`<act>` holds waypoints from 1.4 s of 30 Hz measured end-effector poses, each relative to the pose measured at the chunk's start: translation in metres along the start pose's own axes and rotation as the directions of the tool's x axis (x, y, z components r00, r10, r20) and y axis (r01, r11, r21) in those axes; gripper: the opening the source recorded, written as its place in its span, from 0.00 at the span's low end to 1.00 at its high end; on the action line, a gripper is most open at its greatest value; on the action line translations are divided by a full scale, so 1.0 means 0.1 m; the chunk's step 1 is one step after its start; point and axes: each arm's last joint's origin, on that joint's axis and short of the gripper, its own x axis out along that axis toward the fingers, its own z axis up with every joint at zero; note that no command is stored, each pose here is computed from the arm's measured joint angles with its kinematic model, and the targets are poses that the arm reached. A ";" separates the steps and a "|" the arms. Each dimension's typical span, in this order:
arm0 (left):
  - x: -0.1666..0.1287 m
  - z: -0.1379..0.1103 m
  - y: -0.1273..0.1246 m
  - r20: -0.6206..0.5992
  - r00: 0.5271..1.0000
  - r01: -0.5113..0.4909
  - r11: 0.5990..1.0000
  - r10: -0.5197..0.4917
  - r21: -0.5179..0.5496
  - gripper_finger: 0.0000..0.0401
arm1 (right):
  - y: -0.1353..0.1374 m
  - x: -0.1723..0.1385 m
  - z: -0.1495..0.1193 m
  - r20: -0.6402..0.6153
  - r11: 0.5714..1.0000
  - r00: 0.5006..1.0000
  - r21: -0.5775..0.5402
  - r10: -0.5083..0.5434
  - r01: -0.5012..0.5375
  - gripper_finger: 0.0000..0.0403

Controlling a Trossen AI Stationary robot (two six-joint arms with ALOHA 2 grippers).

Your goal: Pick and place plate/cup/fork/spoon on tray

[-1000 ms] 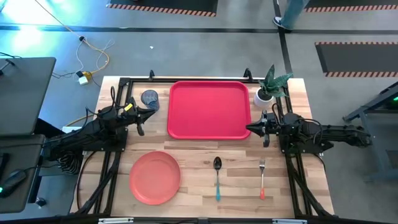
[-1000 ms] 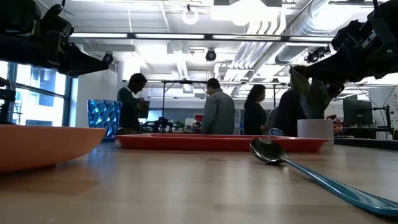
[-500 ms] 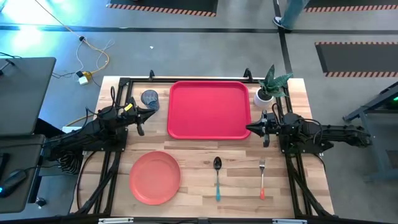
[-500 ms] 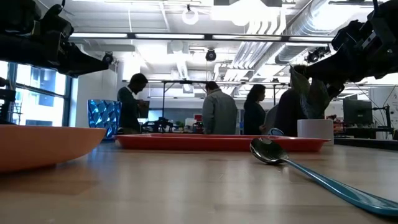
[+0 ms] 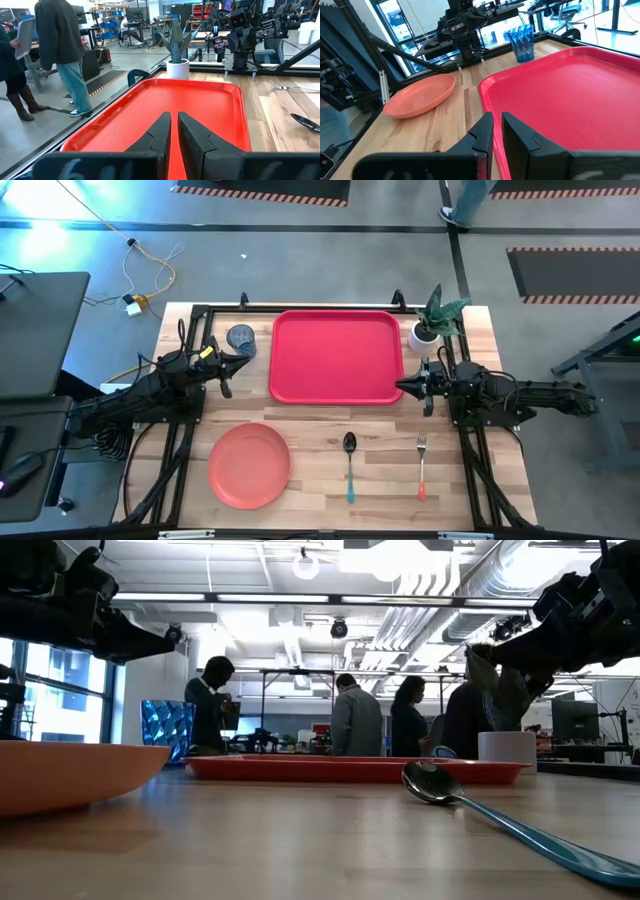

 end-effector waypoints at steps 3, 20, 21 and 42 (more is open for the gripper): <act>0.00 0.00 0.00 0.000 1.000 0.000 1.000 0.000 0.000 0.06 | 0.00 0.00 0.00 0.000 1.000 1.000 0.000 0.001 -0.001 0.07; 0.00 0.00 0.00 -0.001 1.000 0.000 1.000 0.000 0.000 0.06 | 0.00 0.00 0.00 0.000 1.000 1.000 0.000 0.000 0.000 0.07; 0.00 0.00 0.00 0.000 1.000 0.000 1.000 0.000 0.003 0.06 | 0.00 0.00 0.00 0.000 1.000 1.000 0.000 0.000 0.000 0.07; 0.00 0.00 0.00 0.002 1.000 0.000 0.988 0.000 -0.157 0.06 | 0.00 0.00 0.00 0.000 1.000 1.000 0.000 0.000 0.000 0.07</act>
